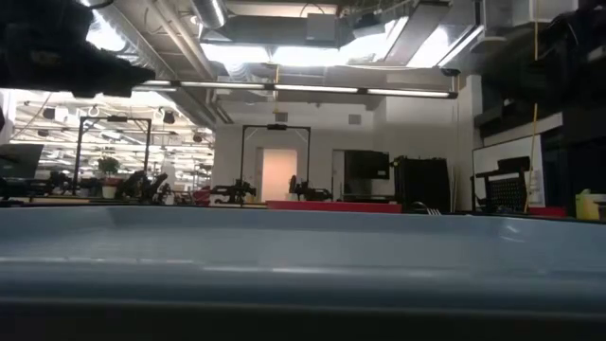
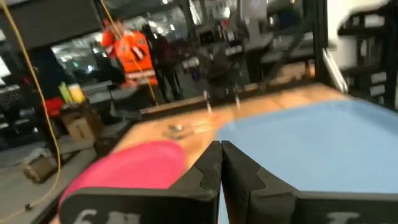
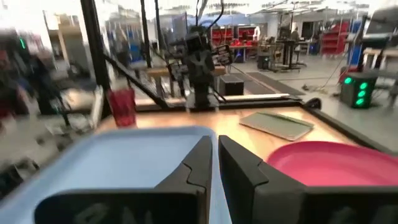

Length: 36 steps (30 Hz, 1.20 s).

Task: Pick and place plate/cup/fork/spoon on tray
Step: Put the orange spoon on the right of the blue tray

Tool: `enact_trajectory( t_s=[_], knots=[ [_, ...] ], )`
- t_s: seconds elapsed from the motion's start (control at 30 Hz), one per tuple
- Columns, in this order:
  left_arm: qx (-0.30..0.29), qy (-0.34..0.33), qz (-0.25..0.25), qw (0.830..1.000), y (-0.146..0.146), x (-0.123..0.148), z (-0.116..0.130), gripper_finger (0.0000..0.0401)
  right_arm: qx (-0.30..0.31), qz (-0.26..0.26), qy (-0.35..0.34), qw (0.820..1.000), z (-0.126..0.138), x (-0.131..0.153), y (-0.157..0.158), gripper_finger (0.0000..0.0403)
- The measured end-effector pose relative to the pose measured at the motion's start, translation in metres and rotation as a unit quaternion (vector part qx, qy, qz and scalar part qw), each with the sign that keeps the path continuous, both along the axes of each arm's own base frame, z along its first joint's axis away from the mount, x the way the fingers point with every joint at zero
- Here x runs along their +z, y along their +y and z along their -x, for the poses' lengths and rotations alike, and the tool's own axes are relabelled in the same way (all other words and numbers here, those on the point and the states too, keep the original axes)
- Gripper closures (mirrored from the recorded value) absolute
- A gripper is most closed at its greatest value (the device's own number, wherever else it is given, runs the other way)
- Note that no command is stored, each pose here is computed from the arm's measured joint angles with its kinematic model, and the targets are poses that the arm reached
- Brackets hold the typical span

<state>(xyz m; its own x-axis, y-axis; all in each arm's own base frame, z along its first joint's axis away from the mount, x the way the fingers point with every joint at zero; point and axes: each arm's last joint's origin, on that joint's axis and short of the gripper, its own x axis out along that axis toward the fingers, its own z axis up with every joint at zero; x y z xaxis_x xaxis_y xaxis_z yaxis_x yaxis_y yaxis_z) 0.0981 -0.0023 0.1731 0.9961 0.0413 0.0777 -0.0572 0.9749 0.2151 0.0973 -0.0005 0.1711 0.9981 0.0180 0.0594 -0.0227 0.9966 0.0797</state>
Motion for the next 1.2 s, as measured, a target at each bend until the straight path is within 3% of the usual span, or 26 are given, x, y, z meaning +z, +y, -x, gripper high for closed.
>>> enact_trajectory(
  t_s=[0.2,0.43,0.6,0.7,0.8,0.9,0.97,1.03,1.1,1.2],
  knots=[
    [-0.065,-0.067,0.121,0.988,-0.003,0.013,0.002,0.0401,-0.001,-0.038,-0.011,0.999,0.000,0.002,0.000,0.0368],
    [-0.079,-0.130,0.128,0.980,-0.003,0.025,0.005,0.0401,0.007,-0.055,-0.162,0.985,0.007,0.031,0.000,0.0368],
    [-0.067,-0.119,0.132,0.982,-0.002,0.023,0.005,0.0401,0.003,-0.009,-0.322,0.947,0.023,0.058,0.000,0.0368],
    [-0.065,-0.116,0.133,0.982,-0.002,0.022,0.004,0.0401,0.030,-0.007,-0.356,0.934,0.031,0.076,0.002,0.0368],
    [-0.068,-0.115,0.132,0.982,-0.002,0.022,0.004,0.0401,0.061,0.008,-0.321,0.945,0.029,0.098,0.004,0.0368],
    [-0.067,-0.115,0.125,0.983,-0.002,0.022,0.004,0.0401,0.047,0.023,-0.255,0.965,0.018,0.127,0.003,0.0368],
    [-0.065,-0.116,0.119,0.984,-0.002,0.022,0.004,0.0401,0.005,0.010,-0.158,0.987,0.004,0.142,0.000,0.0368],
    [-0.065,-0.116,0.116,0.984,-0.002,0.022,0.004,0.0401,-0.078,-0.005,-0.037,0.996,-0.011,0.151,-0.005,0.0368],
    [-0.065,-0.116,0.116,0.984,-0.002,0.022,0.004,0.0401,-0.188,-0.024,0.080,0.979,-0.022,0.157,-0.011,0.0368],
    [-0.065,-0.116,0.116,0.984,-0.002,0.022,0.004,0.0401,-0.340,-0.037,0.203,0.918,-0.036,0.160,-0.019,0.0368]
  ],
)
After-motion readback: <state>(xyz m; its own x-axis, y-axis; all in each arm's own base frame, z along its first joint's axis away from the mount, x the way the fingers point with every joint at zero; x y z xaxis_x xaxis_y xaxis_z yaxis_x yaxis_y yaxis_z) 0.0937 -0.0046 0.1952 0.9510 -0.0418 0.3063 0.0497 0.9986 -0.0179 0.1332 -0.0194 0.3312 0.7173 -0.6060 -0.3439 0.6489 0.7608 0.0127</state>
